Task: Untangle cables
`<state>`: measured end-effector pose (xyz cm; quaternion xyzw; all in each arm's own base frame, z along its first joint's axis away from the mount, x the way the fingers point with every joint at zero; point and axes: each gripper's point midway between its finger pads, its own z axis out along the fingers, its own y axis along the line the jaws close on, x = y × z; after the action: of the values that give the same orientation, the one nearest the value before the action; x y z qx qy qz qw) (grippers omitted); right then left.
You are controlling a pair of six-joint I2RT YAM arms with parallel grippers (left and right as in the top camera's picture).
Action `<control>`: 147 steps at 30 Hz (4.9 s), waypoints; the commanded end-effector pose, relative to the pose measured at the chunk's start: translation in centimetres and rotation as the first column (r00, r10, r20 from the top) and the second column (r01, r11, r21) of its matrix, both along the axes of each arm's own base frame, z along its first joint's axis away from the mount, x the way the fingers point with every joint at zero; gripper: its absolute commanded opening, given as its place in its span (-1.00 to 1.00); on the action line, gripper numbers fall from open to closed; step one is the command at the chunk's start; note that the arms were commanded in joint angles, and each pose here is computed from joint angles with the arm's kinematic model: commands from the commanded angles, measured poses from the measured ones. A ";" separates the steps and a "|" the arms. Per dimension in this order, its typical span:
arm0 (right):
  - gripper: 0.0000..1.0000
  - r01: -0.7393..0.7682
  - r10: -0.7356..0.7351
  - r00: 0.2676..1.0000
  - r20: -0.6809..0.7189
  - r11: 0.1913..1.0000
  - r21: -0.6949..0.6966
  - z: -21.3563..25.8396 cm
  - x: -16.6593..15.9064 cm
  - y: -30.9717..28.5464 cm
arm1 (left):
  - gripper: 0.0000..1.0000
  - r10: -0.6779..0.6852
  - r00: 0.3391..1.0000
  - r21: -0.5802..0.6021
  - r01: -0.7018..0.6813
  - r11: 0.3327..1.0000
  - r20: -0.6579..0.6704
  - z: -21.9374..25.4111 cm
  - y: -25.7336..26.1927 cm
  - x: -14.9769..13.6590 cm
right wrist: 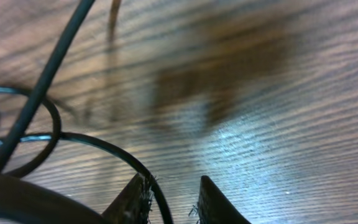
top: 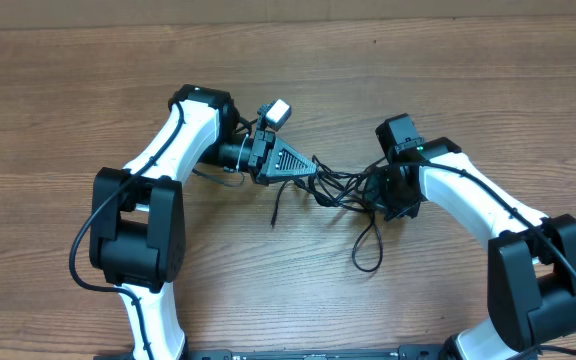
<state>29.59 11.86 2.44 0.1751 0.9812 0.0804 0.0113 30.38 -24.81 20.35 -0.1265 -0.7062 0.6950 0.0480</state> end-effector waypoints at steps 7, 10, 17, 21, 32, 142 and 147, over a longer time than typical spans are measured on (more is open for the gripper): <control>-0.43 0.000 0.000 1.000 -0.008 1.000 -0.024 -0.3 -0.7 -0.5 | -0.91 0.011 0.987 -0.053 -0.002 0.999 0.162 1.8 -0.3 1.2; -0.43 -0.001 0.001 1.000 0.003 1.000 0.000 -0.3 -0.4 0.0 | -0.91 -0.023 0.996 0.108 0.014 0.994 0.091 -0.7 -0.5 1.5; -0.43 -0.009 0.007 0.999 0.041 0.998 0.061 0.0 0.6 1.1 | -0.91 0.220 0.965 0.705 -0.058 0.707 -0.141 -9.6 1.1 3.2; -0.43 -0.010 0.006 0.998 0.058 0.998 0.068 0.1 1.1 1.3 | -0.91 0.166 0.979 0.560 -0.073 0.825 -0.118 -7.1 -2.0 4.0; -0.30 -0.081 0.066 0.993 0.101 0.985 0.151 0.7 1.8 2.8 | -0.92 0.167 0.977 0.371 -0.108 0.922 -0.132 -2.4 -3.5 6.3; 0.16 0.304 -0.303 0.953 -0.022 0.949 0.080 0.3 1.7 -10.8 | -0.92 0.306 0.747 0.668 -0.664 0.336 0.590 0.1 5.8 12.9; 0.10 0.307 -0.307 0.952 -0.019 0.951 0.045 -0.1 1.5 -11.4 | -0.92 0.288 0.780 0.727 -0.624 0.285 0.556 -1.1 7.0 11.6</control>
<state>31.06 0.98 2.25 0.3275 0.9378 0.1147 0.0041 41.96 -18.88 19.88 0.0178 -0.9567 0.1998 -0.2108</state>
